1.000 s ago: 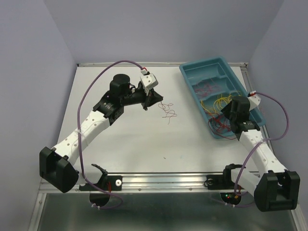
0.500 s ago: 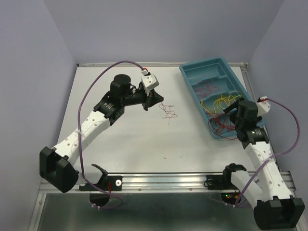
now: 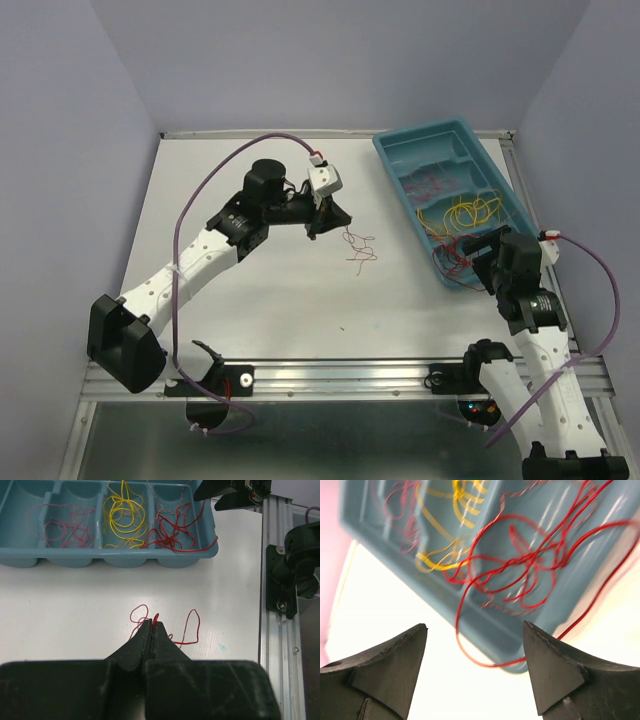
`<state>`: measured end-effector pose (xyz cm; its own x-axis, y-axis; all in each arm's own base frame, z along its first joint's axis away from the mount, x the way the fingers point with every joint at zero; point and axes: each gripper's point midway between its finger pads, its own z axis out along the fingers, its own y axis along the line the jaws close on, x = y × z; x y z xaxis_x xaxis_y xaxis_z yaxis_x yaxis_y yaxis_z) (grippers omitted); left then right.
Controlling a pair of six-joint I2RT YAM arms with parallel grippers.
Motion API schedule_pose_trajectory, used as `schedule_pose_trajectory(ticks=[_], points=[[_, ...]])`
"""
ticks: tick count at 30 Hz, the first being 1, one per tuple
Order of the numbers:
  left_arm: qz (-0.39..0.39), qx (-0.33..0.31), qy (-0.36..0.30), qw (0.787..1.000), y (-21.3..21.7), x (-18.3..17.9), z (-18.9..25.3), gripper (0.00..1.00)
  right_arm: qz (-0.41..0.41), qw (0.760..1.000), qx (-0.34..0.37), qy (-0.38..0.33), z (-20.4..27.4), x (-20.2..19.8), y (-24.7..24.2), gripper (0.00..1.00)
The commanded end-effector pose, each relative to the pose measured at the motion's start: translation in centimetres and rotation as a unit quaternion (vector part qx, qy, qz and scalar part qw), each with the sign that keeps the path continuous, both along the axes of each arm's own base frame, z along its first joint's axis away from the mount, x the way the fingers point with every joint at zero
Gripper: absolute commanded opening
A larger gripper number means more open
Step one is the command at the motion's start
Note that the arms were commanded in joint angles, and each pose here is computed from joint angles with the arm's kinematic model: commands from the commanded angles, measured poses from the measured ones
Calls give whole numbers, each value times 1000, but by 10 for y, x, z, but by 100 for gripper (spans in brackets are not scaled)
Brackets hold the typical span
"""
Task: Untangle the cables
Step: Place the cable in the bin.
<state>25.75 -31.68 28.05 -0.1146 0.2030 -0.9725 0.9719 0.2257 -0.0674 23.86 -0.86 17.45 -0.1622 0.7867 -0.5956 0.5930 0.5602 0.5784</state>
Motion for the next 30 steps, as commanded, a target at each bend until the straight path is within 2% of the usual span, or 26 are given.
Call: schedule_pose_trajectory(ticks=[1,6,11,21,25,26,27,30], points=[[-6,-21,-34,999,-4,-2,22,0,53,994,90,-30,5,2,35,81],[7,-16,-42,999,-1,1,20,0,13,989,147,-7,-12,-7,38,80],[10,-14,-43,999,1,1,18,0,-55,985,161,40,-31,-22,27,83],[16,-7,-44,999,1,5,13,0,-53,977,193,74,-37,-22,38,83],[17,-6,-44,999,1,5,11,0,-54,974,199,93,-44,-21,41,81],[18,-5,-44,999,1,6,11,0,-58,974,198,95,-45,-20,39,75],[18,-5,-43,999,1,6,10,0,-58,974,197,96,-46,-19,39,59],[17,-3,-42,999,0,7,8,0,-59,974,198,89,-48,-14,39,30]])
